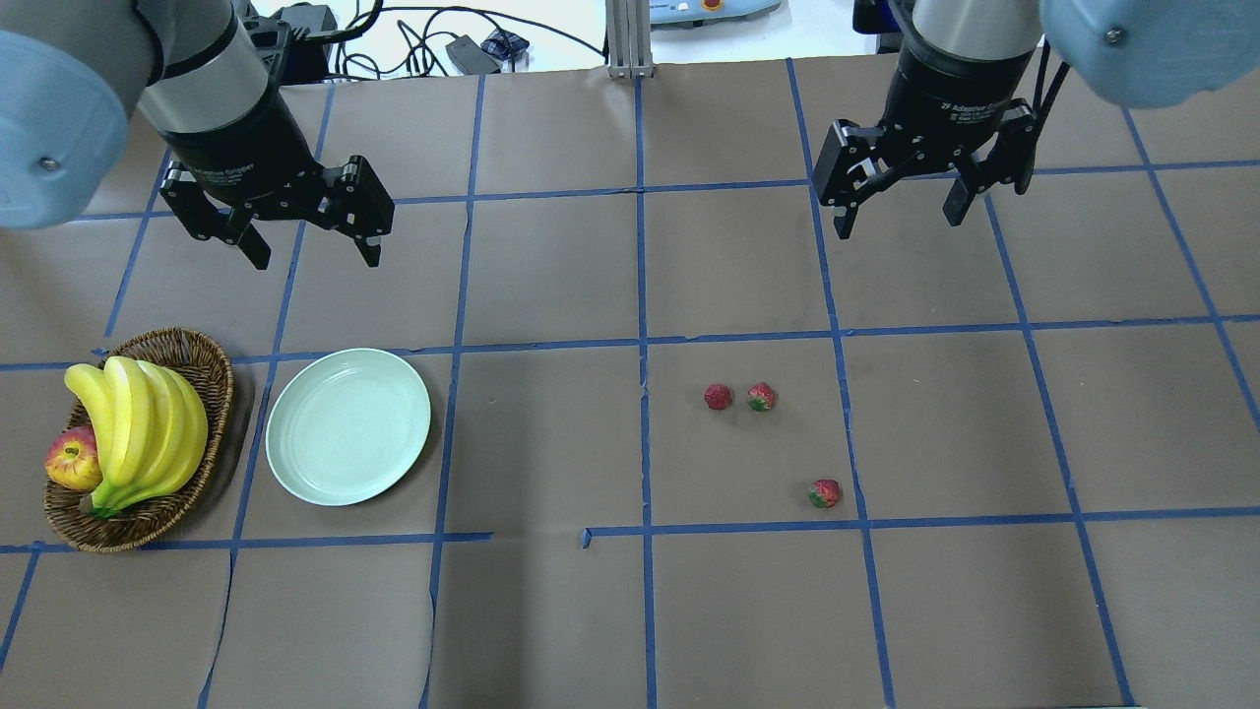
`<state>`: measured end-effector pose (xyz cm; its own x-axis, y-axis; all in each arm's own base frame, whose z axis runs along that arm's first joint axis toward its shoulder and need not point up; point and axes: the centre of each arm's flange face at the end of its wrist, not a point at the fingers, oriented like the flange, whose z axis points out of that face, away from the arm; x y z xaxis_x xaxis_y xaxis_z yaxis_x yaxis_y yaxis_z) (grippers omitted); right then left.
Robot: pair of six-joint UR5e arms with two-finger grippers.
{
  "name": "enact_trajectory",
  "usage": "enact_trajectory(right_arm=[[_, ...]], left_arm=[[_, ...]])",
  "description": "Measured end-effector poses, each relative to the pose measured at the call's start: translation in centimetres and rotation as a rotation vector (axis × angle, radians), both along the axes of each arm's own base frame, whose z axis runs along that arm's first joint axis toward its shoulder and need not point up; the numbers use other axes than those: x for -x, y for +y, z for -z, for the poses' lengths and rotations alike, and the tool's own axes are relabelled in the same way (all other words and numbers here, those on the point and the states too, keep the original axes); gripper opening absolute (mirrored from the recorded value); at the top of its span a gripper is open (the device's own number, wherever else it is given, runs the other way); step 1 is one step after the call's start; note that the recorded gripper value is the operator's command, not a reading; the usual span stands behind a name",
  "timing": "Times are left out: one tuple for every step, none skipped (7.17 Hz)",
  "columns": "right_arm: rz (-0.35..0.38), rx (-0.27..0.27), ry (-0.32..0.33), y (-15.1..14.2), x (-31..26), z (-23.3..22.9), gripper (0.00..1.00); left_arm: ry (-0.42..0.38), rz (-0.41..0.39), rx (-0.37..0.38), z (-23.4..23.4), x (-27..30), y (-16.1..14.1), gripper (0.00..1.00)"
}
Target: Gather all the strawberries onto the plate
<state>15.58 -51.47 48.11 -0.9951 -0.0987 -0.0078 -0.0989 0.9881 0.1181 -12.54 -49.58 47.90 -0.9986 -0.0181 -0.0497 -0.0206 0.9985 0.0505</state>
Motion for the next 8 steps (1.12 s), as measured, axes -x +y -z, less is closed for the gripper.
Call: enact_trajectory(right_arm=[[0.000,0.001,0.002,0.00,0.02,0.02,1.00],[0.001,0.002,0.005,0.05,-0.02,0.00,1.00],[0.005,0.003,0.007,0.18,-0.10,-0.11,1.00],[0.007,0.004,0.013,0.32,-0.14,-0.24,1.00],[0.006,0.004,0.015,0.29,-0.20,-0.19,1.00],[0.006,0.006,0.013,0.14,-0.25,-0.06,1.00],[0.004,0.010,0.013,0.02,-0.28,-0.02,1.00],[0.003,0.017,0.013,-0.07,-0.29,-0.06,1.00]], left_arm=[[0.001,0.000,0.000,-0.03,0.01,0.05,1.00],[0.002,0.000,0.001,-0.08,0.01,0.16,1.00],[0.001,-0.001,0.001,-0.11,-0.02,0.29,1.00],[0.001,-0.001,-0.003,0.00,-0.04,0.40,1.00],[0.002,-0.001,-0.007,0.04,-0.01,0.52,1.00],[0.002,-0.001,-0.011,0.01,0.04,0.66,1.00],[0.000,0.000,-0.017,0.07,0.06,0.76,1.00],[-0.001,0.000,-0.020,0.09,0.06,0.83,1.00]])
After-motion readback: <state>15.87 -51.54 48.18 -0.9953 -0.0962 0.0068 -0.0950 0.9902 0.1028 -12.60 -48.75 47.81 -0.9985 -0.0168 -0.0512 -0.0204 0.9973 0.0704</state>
